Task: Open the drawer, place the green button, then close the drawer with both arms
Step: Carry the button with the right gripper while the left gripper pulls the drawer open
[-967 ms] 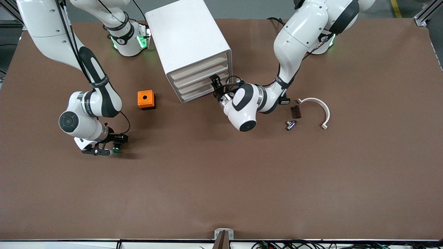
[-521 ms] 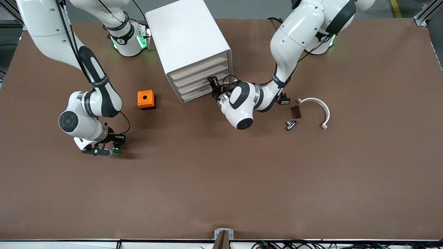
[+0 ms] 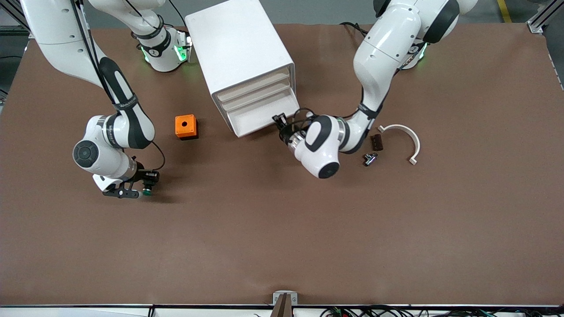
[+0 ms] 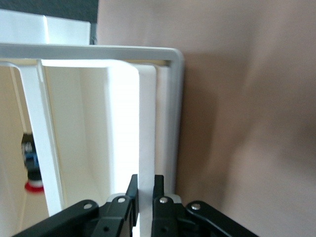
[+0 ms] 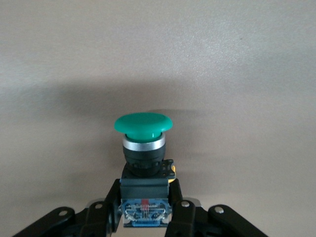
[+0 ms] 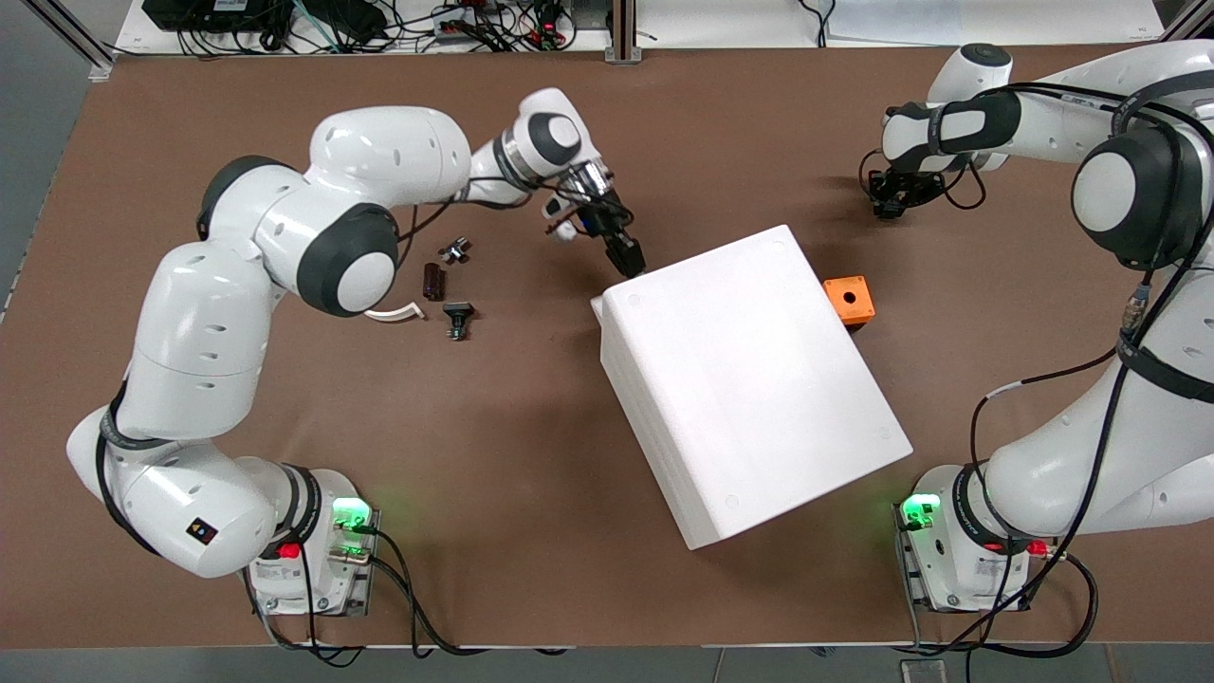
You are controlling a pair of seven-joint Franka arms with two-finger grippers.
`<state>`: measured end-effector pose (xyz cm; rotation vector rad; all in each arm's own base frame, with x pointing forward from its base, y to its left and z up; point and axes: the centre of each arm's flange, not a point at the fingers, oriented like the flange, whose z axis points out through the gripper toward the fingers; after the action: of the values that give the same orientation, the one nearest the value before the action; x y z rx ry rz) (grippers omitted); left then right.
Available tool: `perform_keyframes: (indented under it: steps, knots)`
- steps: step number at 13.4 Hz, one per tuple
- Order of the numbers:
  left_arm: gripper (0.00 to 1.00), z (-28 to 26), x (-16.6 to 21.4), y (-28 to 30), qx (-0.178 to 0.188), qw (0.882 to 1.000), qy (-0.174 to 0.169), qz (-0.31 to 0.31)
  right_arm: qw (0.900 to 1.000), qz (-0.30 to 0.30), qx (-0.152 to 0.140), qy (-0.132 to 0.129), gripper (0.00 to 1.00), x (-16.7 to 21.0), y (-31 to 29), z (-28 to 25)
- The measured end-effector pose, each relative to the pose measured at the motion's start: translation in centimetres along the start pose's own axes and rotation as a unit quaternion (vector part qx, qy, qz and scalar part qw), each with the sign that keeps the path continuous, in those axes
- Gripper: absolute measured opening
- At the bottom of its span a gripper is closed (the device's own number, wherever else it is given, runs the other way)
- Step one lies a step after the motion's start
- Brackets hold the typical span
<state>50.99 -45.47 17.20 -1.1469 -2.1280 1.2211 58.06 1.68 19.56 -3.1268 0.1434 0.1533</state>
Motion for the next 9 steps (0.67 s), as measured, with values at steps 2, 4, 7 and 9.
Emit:
perform_keyframes:
  steps: [2, 4, 7, 9]
  knots:
    - [0.14, -5.0, 0.4, 1.7, -0.015, 0.999, -0.035, -0.003, 1.000, 0.001, -0.001, -0.031, 0.41, -1.0, -1.4, -3.1]
    - [0.14, -8.5, 1.3, 3.0, -0.021, 0.998, -0.061, 0.004, 0.997, 0.035, -0.008, -0.066, 0.41, -2.6, -4.5, -7.7]
    - [0.18, -11.1, 1.9, 4.1, -0.032, 0.996, -0.084, 0.017, 0.988, 0.100, -0.039, -0.108, 0.41, -6.1, -11.5, -15.0]
    - [0.41, -13.0, 2.1, 4.7, -0.046, 0.994, -0.101, 0.021, 0.982, 0.140, -0.063, -0.110, 0.41, -8.5, -17.2, -19.0]
